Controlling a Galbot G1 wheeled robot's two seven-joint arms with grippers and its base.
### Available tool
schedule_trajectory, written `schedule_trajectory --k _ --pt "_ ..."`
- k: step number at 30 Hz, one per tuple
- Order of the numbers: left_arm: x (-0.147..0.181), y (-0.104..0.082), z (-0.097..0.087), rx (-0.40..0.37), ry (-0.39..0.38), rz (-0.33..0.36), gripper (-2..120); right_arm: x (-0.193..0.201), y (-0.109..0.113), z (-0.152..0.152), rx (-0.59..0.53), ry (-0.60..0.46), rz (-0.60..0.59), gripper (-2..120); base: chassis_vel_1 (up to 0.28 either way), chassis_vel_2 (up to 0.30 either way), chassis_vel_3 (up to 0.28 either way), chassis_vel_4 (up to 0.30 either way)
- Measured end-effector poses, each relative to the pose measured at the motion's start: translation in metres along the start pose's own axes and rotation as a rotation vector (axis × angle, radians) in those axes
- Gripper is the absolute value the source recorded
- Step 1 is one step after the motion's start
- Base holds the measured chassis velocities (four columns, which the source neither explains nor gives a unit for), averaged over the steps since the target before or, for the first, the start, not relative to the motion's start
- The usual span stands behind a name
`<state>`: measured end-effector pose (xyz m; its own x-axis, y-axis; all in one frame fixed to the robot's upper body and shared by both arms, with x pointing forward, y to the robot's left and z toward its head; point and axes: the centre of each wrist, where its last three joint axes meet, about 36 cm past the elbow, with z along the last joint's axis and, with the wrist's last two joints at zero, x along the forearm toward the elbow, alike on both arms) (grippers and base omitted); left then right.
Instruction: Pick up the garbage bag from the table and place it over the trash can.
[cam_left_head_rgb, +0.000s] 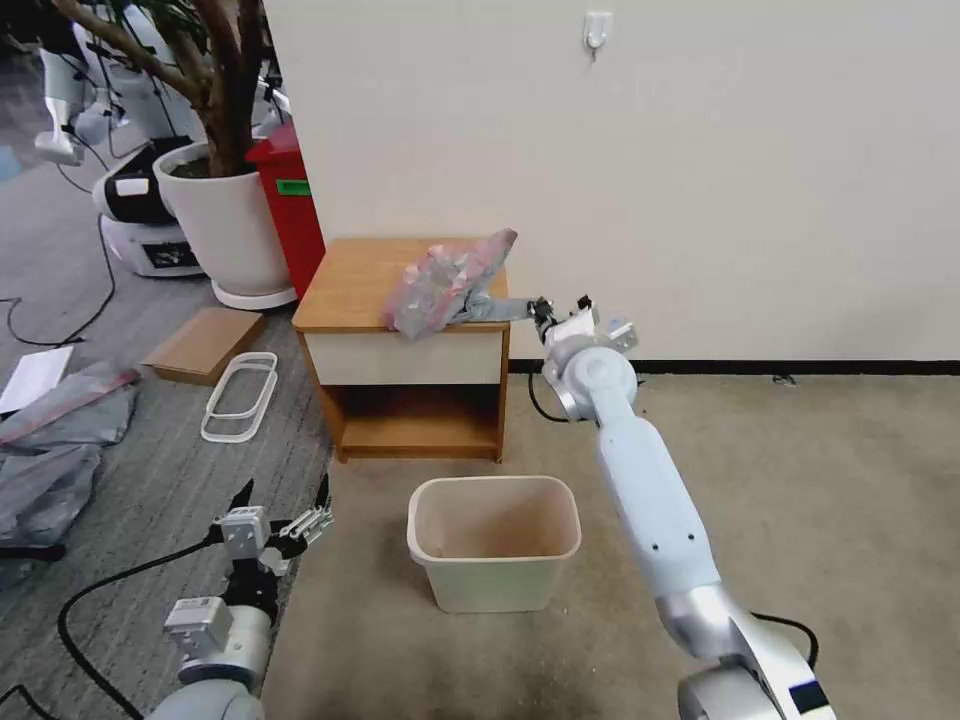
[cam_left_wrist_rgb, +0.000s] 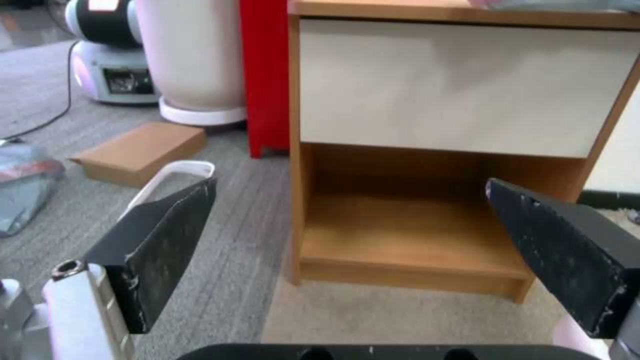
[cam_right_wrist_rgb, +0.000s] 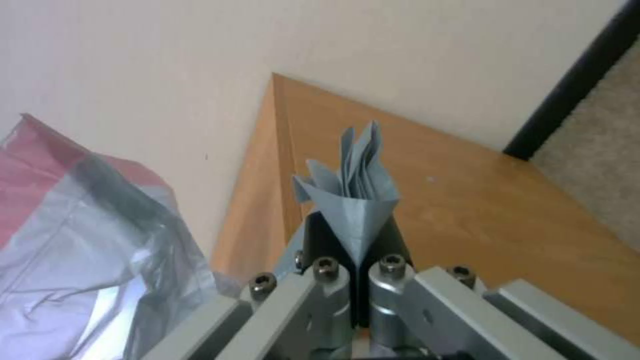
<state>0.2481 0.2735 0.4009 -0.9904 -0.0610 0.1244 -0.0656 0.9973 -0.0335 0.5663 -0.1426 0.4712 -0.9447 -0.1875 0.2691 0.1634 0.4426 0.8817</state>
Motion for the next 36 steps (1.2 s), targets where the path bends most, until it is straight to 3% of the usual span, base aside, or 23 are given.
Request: schedule_trajectory --k 8,11,17,26,36 --pt "-0.005 -0.002 -0.001 0.006 -0.010 0.005 100 0.089 -0.008 0.024 0.017 0.075 -0.014 0 0.000 0.000 0.000 0.000" --pt "-0.006 -0.003 -0.001 0.009 -0.014 0.006 100 0.144 -0.030 0.061 0.012 0.176 0.060 0 0.000 0.000 0.000 0.000" --pt "-0.006 -0.004 -0.001 0.009 -0.018 0.007 100 0.203 -0.053 0.113 0.075 0.279 0.109 0 0.000 0.000 0.000 0.000" --pt "-0.005 -0.007 -0.002 0.016 -0.028 0.014 100 0.219 -0.071 0.151 0.153 0.287 0.160 0 0.000 0.000 0.000 0.000" --pt "-0.006 -0.008 -0.001 0.018 -0.031 0.018 100 0.213 -0.071 0.153 0.194 0.250 0.161 0 0.000 0.000 0.000 0.000"
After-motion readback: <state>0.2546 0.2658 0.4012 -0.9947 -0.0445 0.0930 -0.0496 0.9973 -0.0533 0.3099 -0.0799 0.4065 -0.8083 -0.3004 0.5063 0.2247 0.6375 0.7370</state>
